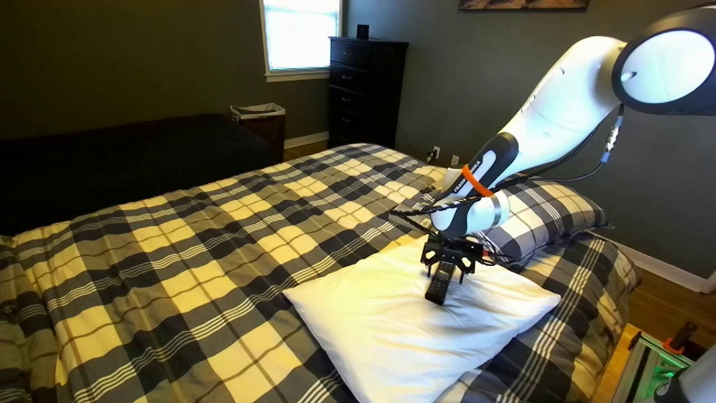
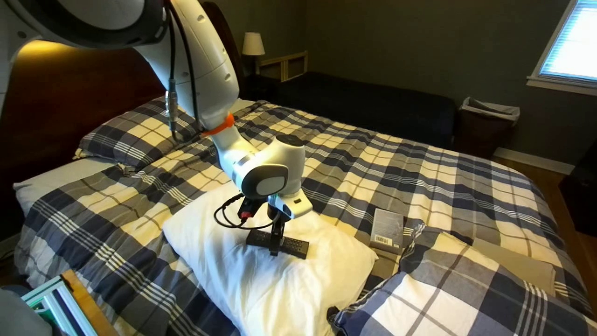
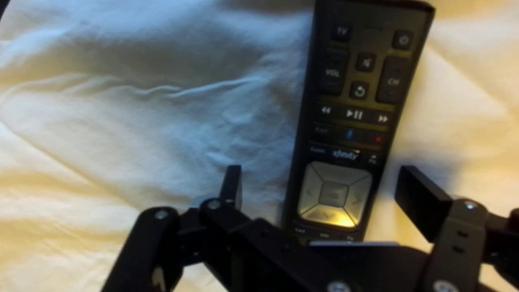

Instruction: Move the checked pillow to the right, remove the black remote from the white pillow and put it on the bed

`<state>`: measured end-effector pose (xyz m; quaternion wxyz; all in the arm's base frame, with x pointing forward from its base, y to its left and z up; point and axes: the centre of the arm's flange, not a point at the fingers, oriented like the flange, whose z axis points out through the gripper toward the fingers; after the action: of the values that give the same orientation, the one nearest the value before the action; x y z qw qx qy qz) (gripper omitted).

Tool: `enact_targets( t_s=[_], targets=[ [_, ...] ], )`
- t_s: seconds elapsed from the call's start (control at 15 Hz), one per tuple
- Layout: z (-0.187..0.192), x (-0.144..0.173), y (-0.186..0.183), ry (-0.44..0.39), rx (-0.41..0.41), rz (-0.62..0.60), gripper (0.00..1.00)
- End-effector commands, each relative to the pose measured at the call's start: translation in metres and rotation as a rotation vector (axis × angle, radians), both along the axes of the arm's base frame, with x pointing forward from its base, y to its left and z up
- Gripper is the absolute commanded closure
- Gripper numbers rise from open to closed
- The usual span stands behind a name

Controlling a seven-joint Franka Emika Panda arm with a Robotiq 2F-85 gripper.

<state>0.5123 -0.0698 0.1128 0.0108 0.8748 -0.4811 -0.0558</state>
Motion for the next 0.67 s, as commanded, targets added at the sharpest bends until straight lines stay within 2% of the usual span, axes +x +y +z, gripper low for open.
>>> enact_targets(
  t_s=[0.0,0.33,0.6],
  targets=[
    [-0.0077,0.0038,-0.0002,0.007,0.008,-0.021,0.29],
    [-0.0028,0.0040,0.0005,-0.003,0.007,-0.027,0.69],
    [-0.0020,0.0036,0.0007,-0.004,0.008,-0.032,0.72]
  ],
)
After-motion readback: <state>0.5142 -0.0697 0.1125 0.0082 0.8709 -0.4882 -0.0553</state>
